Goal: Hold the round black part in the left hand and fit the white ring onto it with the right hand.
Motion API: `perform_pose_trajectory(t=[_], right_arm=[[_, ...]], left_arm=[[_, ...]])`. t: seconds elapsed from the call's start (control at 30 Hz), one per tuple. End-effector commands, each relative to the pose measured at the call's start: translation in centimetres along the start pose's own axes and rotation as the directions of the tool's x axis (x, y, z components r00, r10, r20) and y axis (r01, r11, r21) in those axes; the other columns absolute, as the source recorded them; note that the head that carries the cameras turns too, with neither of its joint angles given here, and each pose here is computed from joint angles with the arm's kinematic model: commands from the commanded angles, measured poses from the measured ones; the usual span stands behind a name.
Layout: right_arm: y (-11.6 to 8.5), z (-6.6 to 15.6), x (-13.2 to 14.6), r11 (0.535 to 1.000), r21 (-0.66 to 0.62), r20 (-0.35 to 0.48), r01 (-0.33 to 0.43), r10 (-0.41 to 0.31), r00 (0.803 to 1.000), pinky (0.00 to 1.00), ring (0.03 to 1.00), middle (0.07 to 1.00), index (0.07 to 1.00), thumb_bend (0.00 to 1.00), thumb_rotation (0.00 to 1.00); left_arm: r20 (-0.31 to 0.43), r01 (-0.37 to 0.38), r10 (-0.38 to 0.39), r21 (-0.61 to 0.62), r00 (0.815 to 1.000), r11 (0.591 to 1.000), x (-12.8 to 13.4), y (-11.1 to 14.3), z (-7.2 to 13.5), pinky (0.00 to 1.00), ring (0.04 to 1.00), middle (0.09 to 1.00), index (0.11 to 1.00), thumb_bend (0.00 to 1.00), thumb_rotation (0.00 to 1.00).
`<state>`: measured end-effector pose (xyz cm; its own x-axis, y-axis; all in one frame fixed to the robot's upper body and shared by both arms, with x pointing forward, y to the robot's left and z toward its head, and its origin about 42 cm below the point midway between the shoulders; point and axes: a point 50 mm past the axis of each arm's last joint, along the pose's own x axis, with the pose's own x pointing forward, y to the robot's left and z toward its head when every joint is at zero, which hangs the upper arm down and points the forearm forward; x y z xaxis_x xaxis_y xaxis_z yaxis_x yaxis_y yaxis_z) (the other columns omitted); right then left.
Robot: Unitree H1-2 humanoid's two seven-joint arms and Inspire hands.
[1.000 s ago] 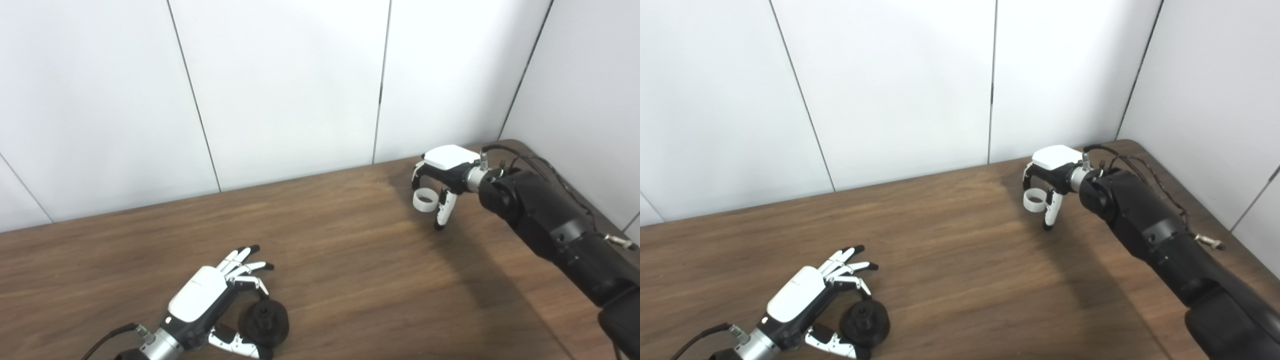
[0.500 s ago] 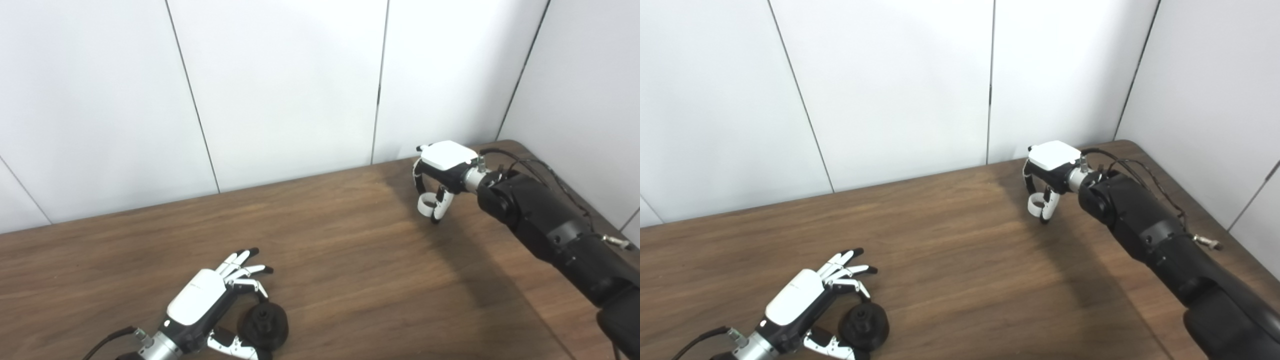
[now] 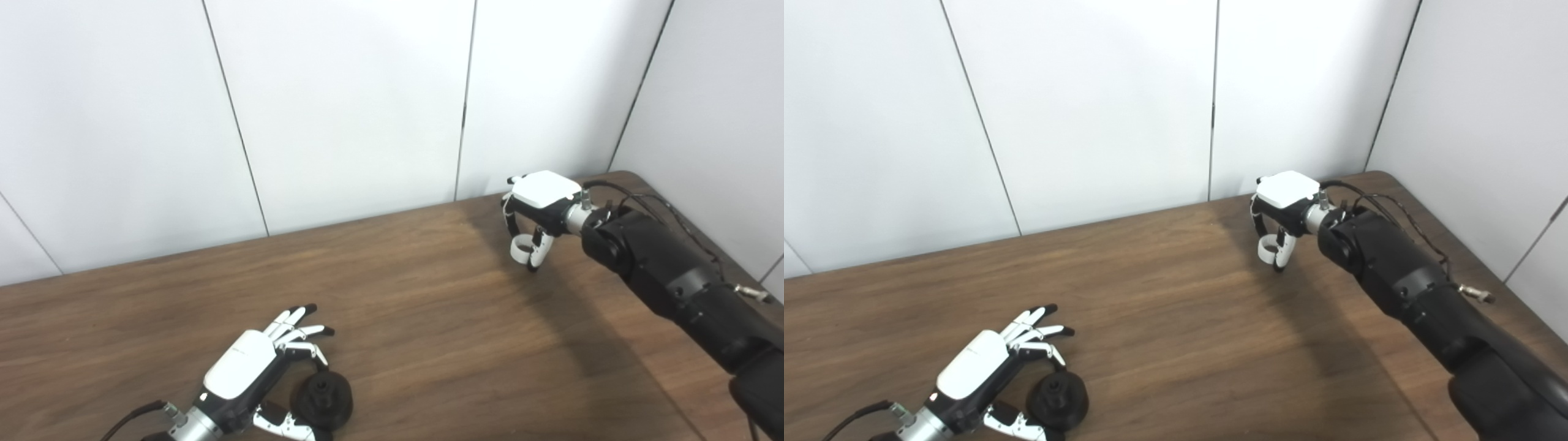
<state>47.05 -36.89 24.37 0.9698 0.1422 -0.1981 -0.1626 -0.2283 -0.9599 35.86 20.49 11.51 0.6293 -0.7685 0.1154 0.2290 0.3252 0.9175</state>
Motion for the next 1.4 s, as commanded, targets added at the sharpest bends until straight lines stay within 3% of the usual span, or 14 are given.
perform_pose_trajectory(t=[0.0,0.27,0.8,1.13,1.37], right_arm=[[-2.3,-0.7,0.0,0.998,-0.035,0.001,0.057,-0.057,0.998,1.0,1.0,0.847,0.481,0.53,0.14],[-2.1,-0.4,0.1,0.998,-0.024,0.028,0.063,-0.063,0.998,1.0,1.0,0.841,0.48,0.53,0.14],[-3.6,3.0,0.0,0.994,-0.023,0.154,0.107,-0.102,0.983,1.0,1.0,0.846,0.48,0.53,0.14],[-4.6,4.2,-0.6,0.989,-0.035,0.224,0.144,-0.133,0.966,1.0,1.0,0.842,0.48,0.53,0.14],[-6.1,5.4,-1.5,0.982,-0.024,0.29,0.19,-0.175,0.941,1.0,1.0,0.844,0.479,0.53,0.14]], left_arm=[[-0.021,0.104,-0.104,0.016,0.994,0.994,-1.8,-1.3,-0.4,1.0,1.0,0.851,0.479,0.53,0.06],[-0.017,0.098,-0.098,0.02,0.995,0.995,-1.6,-1.2,-0.4,1.0,1.0,0.849,0.48,0.53,0.06],[-0.021,0.1,-0.1,0.016,0.995,0.995,-1.5,-1.4,-0.4,1.0,1.0,0.85,0.48,0.53,0.06],[-0.027,0.104,-0.103,0.017,0.994,0.994,-1.6,-1.6,-0.6,1.0,1.0,0.851,0.48,0.53,0.06],[-0.033,0.105,-0.105,0.018,0.994,0.994,-1.6,-1.7,-0.8,1.0,1.0,0.851,0.48,0.53,0.06]])
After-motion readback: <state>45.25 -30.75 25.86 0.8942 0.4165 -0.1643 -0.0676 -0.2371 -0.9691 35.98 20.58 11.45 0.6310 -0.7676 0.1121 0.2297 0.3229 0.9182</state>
